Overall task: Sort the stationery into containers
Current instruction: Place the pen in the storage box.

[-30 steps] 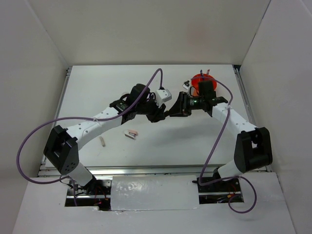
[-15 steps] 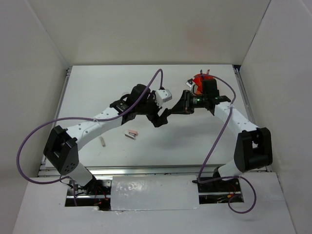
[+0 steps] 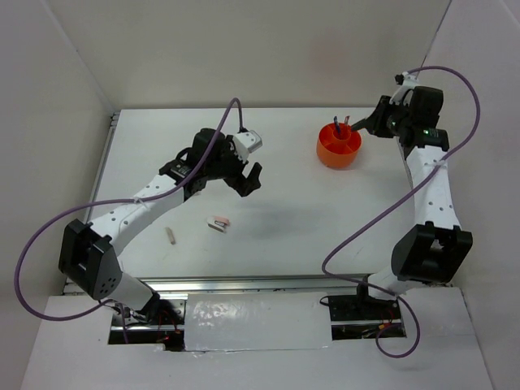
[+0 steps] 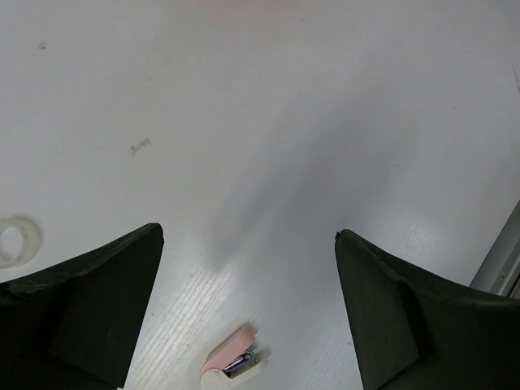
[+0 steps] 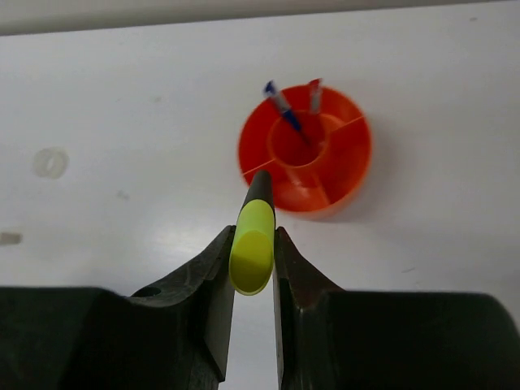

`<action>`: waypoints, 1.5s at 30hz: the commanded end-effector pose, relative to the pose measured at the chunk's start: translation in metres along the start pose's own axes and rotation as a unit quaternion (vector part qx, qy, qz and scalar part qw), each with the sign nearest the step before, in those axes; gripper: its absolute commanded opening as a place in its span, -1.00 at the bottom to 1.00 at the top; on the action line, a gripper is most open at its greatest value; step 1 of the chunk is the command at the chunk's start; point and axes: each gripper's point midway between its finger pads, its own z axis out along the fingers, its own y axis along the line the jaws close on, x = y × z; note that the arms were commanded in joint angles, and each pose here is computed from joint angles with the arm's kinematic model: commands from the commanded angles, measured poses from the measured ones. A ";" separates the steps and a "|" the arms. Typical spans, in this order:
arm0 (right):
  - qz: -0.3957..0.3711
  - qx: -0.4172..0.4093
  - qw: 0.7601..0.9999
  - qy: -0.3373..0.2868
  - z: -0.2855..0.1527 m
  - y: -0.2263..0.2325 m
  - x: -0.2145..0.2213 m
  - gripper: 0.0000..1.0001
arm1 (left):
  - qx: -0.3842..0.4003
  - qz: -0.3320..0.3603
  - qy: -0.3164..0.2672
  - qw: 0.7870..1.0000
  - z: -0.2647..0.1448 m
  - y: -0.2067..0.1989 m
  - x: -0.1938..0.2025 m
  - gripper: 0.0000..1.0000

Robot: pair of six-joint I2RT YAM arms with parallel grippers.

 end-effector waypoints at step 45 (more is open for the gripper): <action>-0.059 0.067 0.996 0.013 0.138 -0.078 -0.024 -1.00 | -0.007 -0.029 0.015 0.999 -0.001 0.013 0.029 0.99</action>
